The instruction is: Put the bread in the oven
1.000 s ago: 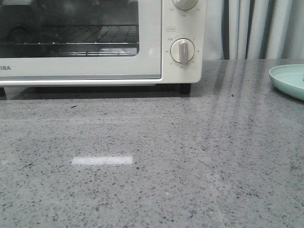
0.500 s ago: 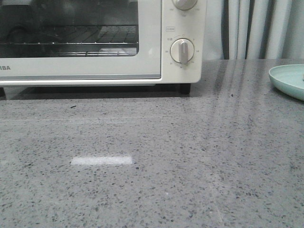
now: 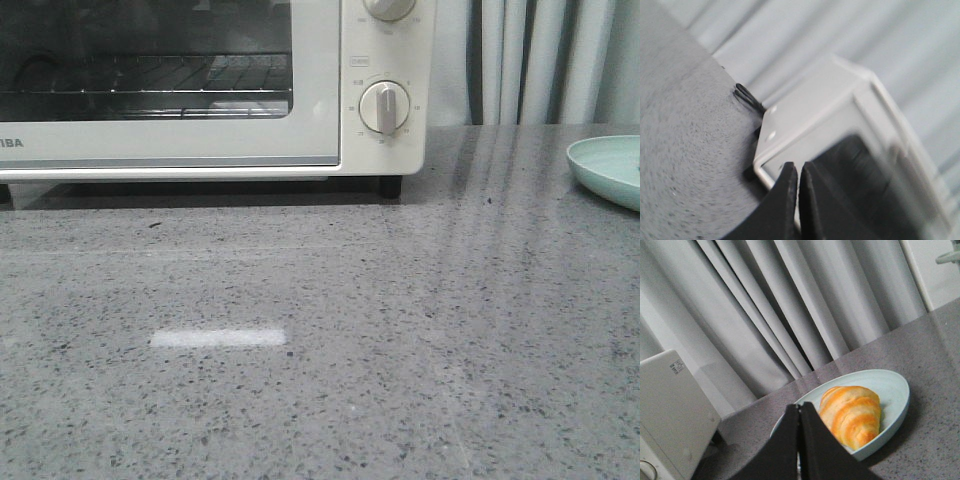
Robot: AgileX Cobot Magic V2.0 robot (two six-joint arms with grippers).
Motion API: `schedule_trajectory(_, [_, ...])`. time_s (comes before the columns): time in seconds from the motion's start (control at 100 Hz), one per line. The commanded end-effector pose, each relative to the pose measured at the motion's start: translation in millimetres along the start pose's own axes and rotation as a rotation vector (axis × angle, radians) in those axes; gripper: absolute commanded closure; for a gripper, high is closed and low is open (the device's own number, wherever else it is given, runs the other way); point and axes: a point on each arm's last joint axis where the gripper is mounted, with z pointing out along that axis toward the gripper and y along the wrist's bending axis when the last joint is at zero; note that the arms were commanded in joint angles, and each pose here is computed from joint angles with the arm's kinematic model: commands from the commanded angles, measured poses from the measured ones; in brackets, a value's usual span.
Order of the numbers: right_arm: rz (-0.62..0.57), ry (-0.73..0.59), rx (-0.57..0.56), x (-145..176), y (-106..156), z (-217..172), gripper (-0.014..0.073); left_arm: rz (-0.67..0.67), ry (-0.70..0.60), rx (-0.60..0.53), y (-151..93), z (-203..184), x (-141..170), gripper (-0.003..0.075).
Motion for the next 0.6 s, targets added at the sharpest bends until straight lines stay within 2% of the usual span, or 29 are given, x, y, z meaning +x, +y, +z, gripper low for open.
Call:
schedule_trajectory(0.0, [0.045,-0.106,-0.028,-17,6,-3,0.0664,-0.333,-0.092,-0.053,11,-3,-3,0.0741])
schedule_trajectory(0.05, [0.046,-0.119,-0.05,-26,12,-4,0.0664,-0.364,-0.1,-0.055,11,-3,-5,0.0741])
schedule_trajectory(0.12, [-0.01,-0.114,-0.096,-42,24,-5,0.0664,-0.296,-0.077,-0.004,-1,-3,-9,0.0741])
schedule_trajectory(0.24, [-0.236,-0.005,-0.166,-71,47,-1,0.0664,0.008,0.076,0.136,-46,-3,-19,0.0741])
schedule_trajectory(0.35, [-0.379,0.125,-0.194,-89,63,15,0.0664,0.25,0.244,0.179,-85,6,-31,0.0741])
schedule_trajectory(0.4, [-0.41,0.175,-0.204,-94,69,25,0.0664,0.387,0.315,0.191,-101,17,-37,0.0741])
schedule_trajectory(0.48, [-0.423,0.23,-0.221,-100,78,40,0.0664,0.565,0.355,0.243,-130,34,-52,0.0741])
schedule_trajectory(0.59, [-0.423,0.262,-0.242,-100,84,51,0.0664,0.696,0.398,0.291,-158,62,-66,0.0741])
